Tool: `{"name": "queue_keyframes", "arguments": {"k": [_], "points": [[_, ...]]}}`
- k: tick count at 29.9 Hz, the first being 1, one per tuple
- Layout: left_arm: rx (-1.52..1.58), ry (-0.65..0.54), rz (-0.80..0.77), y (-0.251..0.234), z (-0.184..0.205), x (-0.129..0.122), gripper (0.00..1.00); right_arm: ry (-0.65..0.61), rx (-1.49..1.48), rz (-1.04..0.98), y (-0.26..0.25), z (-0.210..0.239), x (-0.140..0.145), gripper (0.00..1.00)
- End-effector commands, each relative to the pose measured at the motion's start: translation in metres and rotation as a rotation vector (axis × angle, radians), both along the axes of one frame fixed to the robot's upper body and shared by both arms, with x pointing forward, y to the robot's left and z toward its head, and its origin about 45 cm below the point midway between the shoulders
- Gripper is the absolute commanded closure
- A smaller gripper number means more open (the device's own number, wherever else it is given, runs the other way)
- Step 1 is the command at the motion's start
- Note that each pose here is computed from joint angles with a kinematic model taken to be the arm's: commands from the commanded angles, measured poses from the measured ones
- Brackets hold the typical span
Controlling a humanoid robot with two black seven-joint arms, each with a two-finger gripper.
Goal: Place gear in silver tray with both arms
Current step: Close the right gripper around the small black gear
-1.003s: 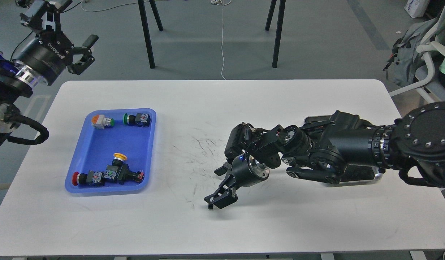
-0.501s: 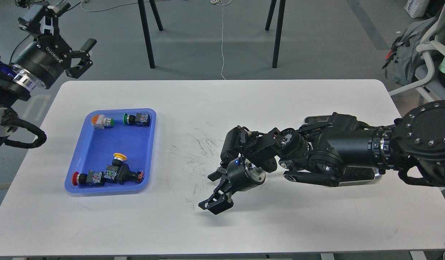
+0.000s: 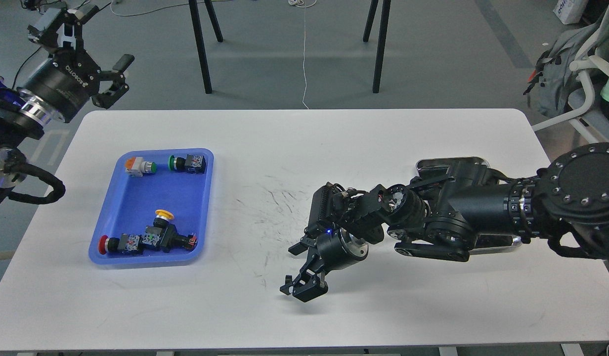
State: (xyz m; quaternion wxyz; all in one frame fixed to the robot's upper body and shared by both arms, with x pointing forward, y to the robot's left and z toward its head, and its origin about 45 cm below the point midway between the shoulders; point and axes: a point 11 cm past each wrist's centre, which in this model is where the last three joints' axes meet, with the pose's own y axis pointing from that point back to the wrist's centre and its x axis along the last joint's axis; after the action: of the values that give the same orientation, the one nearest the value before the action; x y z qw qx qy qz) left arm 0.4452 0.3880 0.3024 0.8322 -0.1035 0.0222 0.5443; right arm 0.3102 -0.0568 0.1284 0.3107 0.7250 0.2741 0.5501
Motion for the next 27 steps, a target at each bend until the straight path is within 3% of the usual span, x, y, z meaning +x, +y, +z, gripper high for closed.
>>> {"name": "queue_keyframes", "arguments": {"k": [1,14,18,27], "points": [[0.001,-0.002,0.001,0.001,0.001,0.0,0.0,-0.001,-0.002,0.01,-0.003,-0.005,-0.003,0.11],[0.005,0.001,0.006,0.004,0.0,-0.001,0.0,-0.023,0.074,0.028,-0.006,-0.016,-0.011,0.17],[0.002,0.01,0.006,0.004,-0.004,-0.004,0.0,-0.049,0.072,0.007,-0.011,-0.018,-0.002,0.17],[0.014,0.009,0.019,0.012,-0.001,-0.006,0.0,-0.077,0.086,0.03,-0.011,-0.018,-0.001,0.29]]}}
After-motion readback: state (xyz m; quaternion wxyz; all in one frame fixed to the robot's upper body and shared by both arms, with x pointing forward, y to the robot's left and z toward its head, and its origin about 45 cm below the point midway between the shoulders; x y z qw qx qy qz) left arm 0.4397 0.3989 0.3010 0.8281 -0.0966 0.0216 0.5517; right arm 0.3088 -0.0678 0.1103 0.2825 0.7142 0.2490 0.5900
